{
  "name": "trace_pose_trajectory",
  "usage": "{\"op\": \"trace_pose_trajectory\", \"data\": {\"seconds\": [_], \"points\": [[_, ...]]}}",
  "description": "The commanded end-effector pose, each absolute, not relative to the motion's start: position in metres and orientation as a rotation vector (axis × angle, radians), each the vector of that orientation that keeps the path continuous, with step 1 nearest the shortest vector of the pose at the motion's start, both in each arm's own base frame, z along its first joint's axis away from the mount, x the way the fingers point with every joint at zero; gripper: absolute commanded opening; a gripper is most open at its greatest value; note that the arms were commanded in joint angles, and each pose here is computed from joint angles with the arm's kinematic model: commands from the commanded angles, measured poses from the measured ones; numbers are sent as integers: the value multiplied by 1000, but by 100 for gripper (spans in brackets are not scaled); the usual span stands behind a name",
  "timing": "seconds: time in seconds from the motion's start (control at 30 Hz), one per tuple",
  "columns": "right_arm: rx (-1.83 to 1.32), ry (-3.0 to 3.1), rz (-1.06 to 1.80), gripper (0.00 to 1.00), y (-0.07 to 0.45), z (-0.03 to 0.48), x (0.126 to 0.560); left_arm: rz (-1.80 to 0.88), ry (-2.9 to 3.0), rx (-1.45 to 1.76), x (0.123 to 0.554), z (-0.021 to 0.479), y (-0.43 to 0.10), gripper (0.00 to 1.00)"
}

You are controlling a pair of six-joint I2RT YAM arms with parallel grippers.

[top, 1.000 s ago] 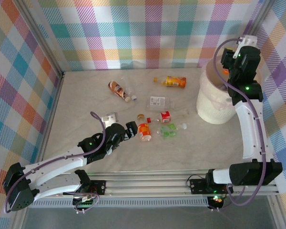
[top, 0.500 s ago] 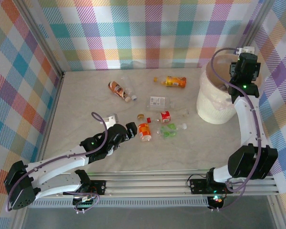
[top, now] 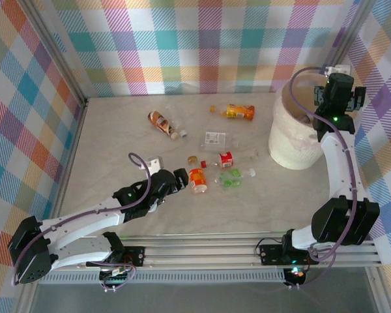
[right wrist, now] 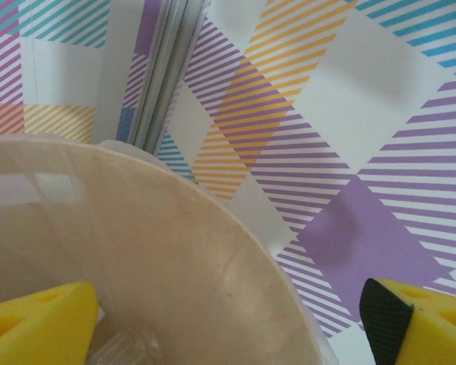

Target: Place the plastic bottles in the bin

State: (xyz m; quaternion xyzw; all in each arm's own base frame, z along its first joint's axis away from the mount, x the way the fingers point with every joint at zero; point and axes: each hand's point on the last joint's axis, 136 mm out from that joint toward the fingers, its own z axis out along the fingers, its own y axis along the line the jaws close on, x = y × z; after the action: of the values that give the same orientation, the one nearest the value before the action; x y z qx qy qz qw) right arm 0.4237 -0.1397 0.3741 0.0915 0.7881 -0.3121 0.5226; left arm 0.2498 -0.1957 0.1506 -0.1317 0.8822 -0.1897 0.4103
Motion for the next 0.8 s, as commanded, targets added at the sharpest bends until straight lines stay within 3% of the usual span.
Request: {"op": "trace_pose_trajectory", "data": {"seconds": [0.0, 0.1, 0.77], "points": [[287, 1857, -626, 94, -131, 396, 402, -521, 2212, -362, 256, 152, -204, 100], [295, 1853, -467, 100, -112, 401, 389, -508, 2226, -366, 260, 148, -208, 100], [-40, 1714, 891, 100, 79, 412, 308, -521, 2253, -386, 268, 137, -222, 100]]}}
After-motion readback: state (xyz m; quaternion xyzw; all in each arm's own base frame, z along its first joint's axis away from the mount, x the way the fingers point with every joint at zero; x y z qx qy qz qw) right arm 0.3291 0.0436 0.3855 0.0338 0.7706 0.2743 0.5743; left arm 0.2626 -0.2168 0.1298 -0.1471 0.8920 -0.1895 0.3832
